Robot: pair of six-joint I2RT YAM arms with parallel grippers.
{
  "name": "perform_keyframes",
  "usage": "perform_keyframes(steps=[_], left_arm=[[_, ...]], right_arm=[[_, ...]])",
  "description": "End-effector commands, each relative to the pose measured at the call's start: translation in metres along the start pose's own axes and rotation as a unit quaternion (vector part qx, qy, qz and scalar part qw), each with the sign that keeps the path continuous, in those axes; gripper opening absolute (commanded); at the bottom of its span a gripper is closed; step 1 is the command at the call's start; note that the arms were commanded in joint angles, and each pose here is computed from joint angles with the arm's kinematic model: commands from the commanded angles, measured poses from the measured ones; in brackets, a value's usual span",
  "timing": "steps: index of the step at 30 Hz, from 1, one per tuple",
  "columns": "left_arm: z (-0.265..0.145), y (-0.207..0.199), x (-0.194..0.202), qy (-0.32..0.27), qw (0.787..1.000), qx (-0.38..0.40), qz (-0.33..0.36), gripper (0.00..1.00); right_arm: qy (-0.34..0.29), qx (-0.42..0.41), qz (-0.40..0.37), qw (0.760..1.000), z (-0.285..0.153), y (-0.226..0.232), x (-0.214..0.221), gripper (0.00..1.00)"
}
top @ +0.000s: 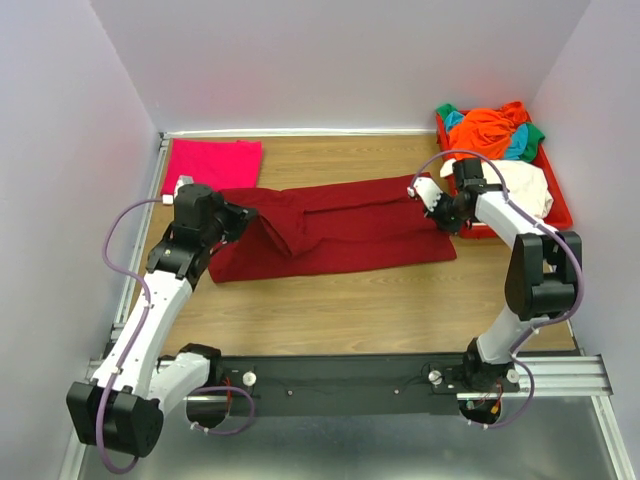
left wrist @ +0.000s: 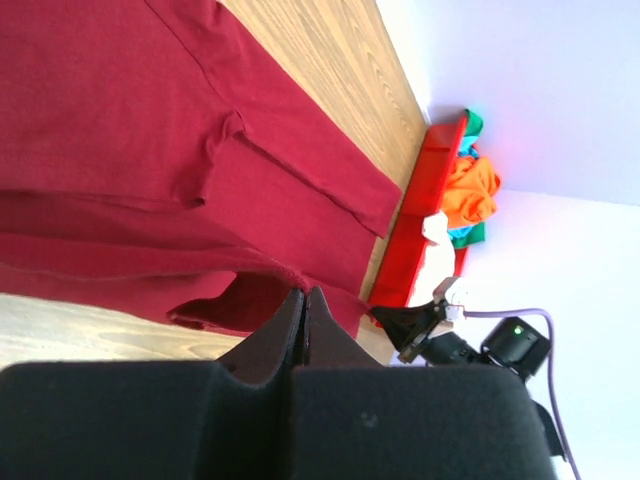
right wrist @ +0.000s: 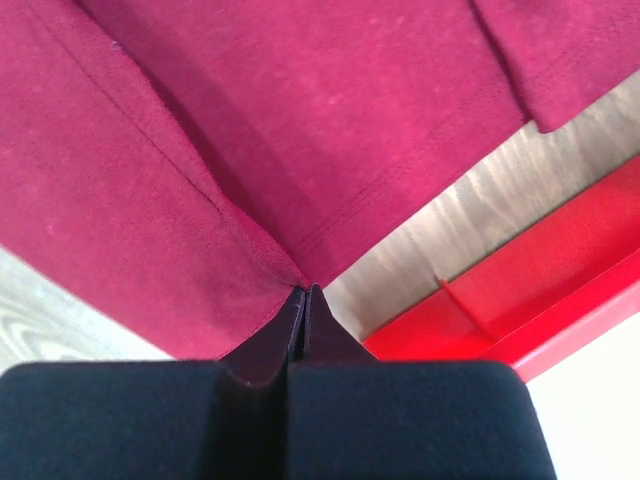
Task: Fold and stack the t-shirts
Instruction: Fold the tshirt
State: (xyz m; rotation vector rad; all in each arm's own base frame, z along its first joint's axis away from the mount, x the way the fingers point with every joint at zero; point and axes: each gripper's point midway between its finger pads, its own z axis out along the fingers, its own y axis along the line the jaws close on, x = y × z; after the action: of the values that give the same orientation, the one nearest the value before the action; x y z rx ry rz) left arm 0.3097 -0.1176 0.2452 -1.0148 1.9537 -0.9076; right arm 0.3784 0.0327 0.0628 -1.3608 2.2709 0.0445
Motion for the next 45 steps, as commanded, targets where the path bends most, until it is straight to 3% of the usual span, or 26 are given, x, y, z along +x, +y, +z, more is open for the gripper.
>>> perform_keyframes(steps=[1,28,38,40,41,43,45], left_arm=[[0.003,-0.017,-0.010,-0.002,0.999,0.029,0.023,0.00],[0.029,-0.004,-0.028,-0.010,1.000,0.008,0.026,0.00],[0.033,0.000,-0.030,-0.010,1.000,0.003,0.025,0.00],[0.036,0.000,-0.030,-0.009,1.000,0.002,0.025,0.00],[0.039,0.002,-0.030,-0.008,1.000,0.000,0.025,0.00],[0.043,0.001,-0.032,-0.009,1.000,-0.001,0.027,0.00],[0.051,0.003,-0.033,-0.006,1.000,-0.005,0.029,0.00]], right_arm=[[0.003,0.029,0.027,0.999,0.004,-0.020,-0.001,0.01],[0.000,0.040,0.055,0.998,0.020,-0.041,-0.009,0.01],[0.001,0.038,0.059,0.998,0.022,-0.042,-0.009,0.05],[0.000,0.042,0.064,0.997,0.022,-0.044,-0.010,0.14],[0.000,0.046,0.066,0.997,0.020,-0.047,-0.011,0.31],[-0.004,0.052,0.077,0.996,0.018,-0.050,-0.014,0.49],[-0.015,0.064,0.086,0.994,0.012,-0.055,-0.020,0.56]])
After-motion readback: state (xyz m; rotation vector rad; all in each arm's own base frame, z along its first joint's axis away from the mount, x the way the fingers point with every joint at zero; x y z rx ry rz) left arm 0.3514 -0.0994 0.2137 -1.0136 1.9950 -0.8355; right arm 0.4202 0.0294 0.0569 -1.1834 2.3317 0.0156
